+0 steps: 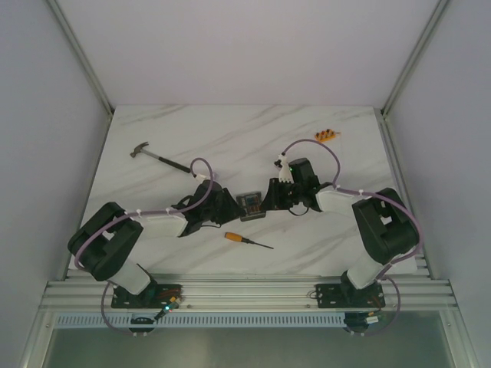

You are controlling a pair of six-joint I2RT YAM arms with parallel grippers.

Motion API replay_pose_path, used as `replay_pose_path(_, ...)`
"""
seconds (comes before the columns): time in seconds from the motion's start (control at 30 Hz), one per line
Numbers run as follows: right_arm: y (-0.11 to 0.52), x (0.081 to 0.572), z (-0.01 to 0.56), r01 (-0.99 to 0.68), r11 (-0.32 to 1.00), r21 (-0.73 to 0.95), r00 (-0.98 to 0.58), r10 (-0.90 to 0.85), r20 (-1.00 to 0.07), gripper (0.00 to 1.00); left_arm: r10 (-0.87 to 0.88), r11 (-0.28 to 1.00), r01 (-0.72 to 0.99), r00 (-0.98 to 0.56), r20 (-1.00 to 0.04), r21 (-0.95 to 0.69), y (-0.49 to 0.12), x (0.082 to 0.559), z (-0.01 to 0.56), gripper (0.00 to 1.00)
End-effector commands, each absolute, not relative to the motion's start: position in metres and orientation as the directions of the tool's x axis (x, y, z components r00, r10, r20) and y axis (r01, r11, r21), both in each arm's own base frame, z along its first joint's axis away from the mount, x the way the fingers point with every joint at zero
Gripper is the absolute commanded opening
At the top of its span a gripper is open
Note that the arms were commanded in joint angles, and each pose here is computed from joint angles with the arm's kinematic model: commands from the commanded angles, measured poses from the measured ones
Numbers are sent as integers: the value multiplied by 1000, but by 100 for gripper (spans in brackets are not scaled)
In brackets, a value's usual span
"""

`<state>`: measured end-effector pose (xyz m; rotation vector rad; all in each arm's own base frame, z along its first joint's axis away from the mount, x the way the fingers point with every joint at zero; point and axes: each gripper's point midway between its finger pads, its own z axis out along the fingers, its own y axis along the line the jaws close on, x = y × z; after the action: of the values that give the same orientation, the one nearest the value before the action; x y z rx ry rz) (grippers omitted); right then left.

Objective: Snap on the fuse box
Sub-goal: Close the fuse box cover on the fuse box base.

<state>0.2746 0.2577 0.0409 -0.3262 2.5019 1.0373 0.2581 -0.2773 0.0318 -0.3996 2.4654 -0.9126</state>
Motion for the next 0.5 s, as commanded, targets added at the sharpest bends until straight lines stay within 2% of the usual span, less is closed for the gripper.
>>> replay_pose_path(0.0,249,259,21,-354,746,564,-904,-118,-412,35,-361,856,-226,-906,-223,-464,-227,207,-32,43)
replay_pose_path(0.07,253,260,27,-369,728,578,-898,-118,-425,36,-362,847,-214,-902,-233,-487,-232,211,-26,45)
replay_pose_path(0.23,259,274,52,-406,701,586,-865,-88,-493,39,-369,817,-143,-874,-317,-558,-245,234,10,56)
replay_pose_path(0.37,262,292,74,-428,679,596,-836,-48,-547,48,-377,797,-88,-846,-378,-598,-249,256,39,66)
replay_pose_path(0.47,264,306,81,-437,663,608,-824,-24,-566,50,-373,792,-57,-834,-407,-608,-249,273,51,67)
